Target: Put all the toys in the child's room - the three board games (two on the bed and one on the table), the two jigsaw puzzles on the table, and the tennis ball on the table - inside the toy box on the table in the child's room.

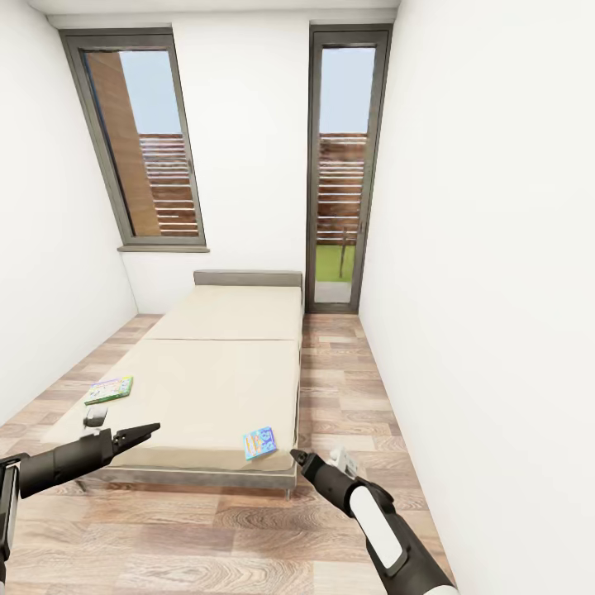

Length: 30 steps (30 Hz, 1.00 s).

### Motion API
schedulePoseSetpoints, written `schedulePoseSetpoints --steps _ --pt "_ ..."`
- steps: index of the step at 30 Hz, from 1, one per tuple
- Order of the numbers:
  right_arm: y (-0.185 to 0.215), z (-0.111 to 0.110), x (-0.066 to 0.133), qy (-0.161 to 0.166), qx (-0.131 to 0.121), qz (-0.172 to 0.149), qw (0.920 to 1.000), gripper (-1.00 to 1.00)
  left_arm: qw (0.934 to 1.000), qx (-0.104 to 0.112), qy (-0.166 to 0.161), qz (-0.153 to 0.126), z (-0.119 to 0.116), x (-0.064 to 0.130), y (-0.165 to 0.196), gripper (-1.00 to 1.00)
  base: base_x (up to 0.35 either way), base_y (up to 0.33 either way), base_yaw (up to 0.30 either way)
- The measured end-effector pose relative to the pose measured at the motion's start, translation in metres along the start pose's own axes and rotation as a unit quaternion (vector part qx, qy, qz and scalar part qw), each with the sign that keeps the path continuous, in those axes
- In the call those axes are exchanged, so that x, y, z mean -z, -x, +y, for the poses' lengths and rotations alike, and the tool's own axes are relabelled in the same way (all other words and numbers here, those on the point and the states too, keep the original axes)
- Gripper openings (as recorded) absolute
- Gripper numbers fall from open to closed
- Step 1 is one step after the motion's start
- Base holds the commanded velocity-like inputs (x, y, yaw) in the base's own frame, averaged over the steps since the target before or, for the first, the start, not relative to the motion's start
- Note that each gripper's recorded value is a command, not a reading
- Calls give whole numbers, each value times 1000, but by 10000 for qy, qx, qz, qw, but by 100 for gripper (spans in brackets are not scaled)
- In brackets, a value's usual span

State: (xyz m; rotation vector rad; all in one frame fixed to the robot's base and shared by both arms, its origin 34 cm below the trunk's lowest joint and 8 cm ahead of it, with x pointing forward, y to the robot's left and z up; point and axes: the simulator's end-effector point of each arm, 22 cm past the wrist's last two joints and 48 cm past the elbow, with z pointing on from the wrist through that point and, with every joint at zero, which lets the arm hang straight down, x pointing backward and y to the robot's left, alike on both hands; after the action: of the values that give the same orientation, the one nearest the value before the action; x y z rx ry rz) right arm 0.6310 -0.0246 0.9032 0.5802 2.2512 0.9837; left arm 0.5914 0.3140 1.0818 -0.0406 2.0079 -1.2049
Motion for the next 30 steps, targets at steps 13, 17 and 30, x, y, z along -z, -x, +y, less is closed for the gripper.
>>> schedulePoseSetpoints --steps 13,17,30 --pt "0 -1 0 -7 -20 -5 10000 100 10000 -4 -17 18 -1 -3 -2 100 0 0 0" --pt "0 -1 0 -7 -25 -7 10000 100 10000 4 -15 27 -1 -4 -3 100 0 0 0" --pt "6 5 1 73 -36 -62 9999 100 9918 897 839 348 72 -15 -47 100 0 0 0"
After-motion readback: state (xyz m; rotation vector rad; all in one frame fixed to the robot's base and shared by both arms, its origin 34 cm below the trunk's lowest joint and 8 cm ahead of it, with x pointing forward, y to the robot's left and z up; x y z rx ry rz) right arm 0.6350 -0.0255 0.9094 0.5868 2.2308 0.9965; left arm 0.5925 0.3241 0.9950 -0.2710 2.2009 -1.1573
